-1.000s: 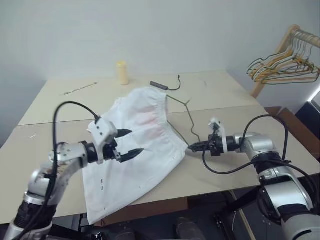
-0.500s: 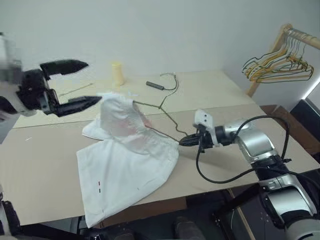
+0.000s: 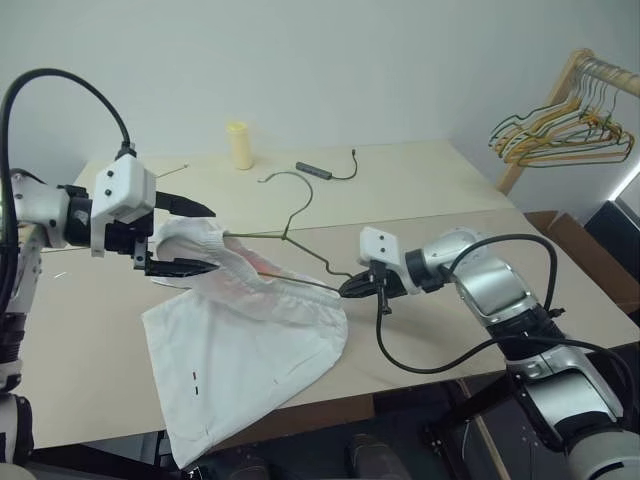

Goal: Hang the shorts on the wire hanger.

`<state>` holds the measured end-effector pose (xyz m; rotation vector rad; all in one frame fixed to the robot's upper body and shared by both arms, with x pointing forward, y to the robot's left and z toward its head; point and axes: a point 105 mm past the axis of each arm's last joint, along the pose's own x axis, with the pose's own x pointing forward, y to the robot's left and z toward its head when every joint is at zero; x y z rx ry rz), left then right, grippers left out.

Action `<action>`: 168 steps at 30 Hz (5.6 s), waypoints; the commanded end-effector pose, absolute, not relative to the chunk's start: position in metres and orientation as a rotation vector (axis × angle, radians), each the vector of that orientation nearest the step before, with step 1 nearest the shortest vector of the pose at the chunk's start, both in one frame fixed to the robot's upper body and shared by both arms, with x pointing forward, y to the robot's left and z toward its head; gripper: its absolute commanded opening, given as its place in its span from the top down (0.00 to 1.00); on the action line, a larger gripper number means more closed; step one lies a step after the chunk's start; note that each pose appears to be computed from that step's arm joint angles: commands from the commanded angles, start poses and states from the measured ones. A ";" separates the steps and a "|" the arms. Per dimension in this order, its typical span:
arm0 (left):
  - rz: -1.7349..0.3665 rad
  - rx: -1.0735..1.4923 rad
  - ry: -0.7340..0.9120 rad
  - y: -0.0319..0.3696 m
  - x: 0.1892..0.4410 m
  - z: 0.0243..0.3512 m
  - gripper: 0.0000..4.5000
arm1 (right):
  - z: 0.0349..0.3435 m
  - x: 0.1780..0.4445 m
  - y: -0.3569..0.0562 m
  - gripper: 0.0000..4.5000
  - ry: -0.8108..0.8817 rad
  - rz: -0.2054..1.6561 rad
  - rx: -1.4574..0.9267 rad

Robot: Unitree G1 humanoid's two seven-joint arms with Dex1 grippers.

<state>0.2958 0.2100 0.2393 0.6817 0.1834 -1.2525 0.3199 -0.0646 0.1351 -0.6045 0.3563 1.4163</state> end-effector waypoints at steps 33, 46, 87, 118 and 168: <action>-1.208 0.726 0.338 0.218 0.304 0.207 1.00 | 0.153 0.320 -0.051 0.82 0.156 1.386 -0.769; -1.099 0.729 0.258 0.230 0.315 0.216 1.00 | 0.162 0.317 -0.114 0.06 0.323 1.182 -0.425; -1.243 0.695 0.143 0.233 0.285 0.224 1.00 | 0.111 0.335 -0.094 0.99 0.513 0.981 -0.115; -1.091 0.804 0.169 0.228 0.319 0.213 1.00 | 0.222 0.329 -0.085 0.99 0.030 1.090 -0.641; -1.216 0.707 0.041 0.205 0.301 0.218 1.00 | 0.204 0.328 -0.041 0.66 0.062 1.331 -0.754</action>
